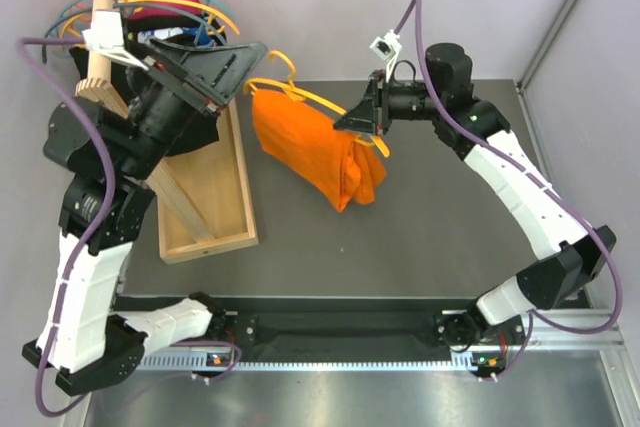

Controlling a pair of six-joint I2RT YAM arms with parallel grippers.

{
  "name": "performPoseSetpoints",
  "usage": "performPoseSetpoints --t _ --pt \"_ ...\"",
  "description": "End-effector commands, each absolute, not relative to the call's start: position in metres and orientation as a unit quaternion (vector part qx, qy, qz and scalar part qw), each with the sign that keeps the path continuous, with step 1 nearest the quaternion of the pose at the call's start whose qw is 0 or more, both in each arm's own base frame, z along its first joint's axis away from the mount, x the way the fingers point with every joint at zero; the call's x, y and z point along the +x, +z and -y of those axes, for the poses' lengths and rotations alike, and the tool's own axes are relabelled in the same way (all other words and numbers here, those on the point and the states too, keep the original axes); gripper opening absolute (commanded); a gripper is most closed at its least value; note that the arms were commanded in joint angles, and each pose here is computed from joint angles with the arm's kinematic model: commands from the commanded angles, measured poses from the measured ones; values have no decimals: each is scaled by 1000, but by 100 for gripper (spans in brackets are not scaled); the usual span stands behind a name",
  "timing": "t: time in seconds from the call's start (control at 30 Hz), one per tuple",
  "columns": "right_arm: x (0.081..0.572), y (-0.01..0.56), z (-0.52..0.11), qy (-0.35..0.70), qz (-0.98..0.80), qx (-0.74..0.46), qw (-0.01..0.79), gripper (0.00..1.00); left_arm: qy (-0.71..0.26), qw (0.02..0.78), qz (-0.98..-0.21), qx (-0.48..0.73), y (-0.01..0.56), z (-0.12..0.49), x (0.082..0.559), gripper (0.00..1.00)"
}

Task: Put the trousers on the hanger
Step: Place the hanger at the clothesline.

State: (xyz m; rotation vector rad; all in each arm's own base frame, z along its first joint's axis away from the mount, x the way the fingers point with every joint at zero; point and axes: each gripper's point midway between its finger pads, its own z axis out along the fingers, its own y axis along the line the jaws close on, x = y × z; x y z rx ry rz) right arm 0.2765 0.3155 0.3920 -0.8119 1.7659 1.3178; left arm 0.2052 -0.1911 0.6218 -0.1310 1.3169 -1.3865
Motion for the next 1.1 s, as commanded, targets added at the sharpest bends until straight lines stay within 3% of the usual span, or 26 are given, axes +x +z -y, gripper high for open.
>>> performPoseSetpoints --t 0.0,0.2,0.43,0.6,1.07 --pt "239 512 -327 573 -516 -402 494 0 -605 670 -429 -34 698 151 160 92" --pt "225 559 -356 618 -452 -416 491 0 -504 791 -332 -101 740 79 142 91" --pt "206 598 -395 674 -388 -429 459 0 -443 848 -268 -116 778 38 113 92" --pt "212 591 -412 694 -395 -415 436 0 -434 846 -277 -138 770 29 112 93" --pt "169 547 -378 664 -437 -439 418 0 -409 844 -313 -147 753 35 136 93"
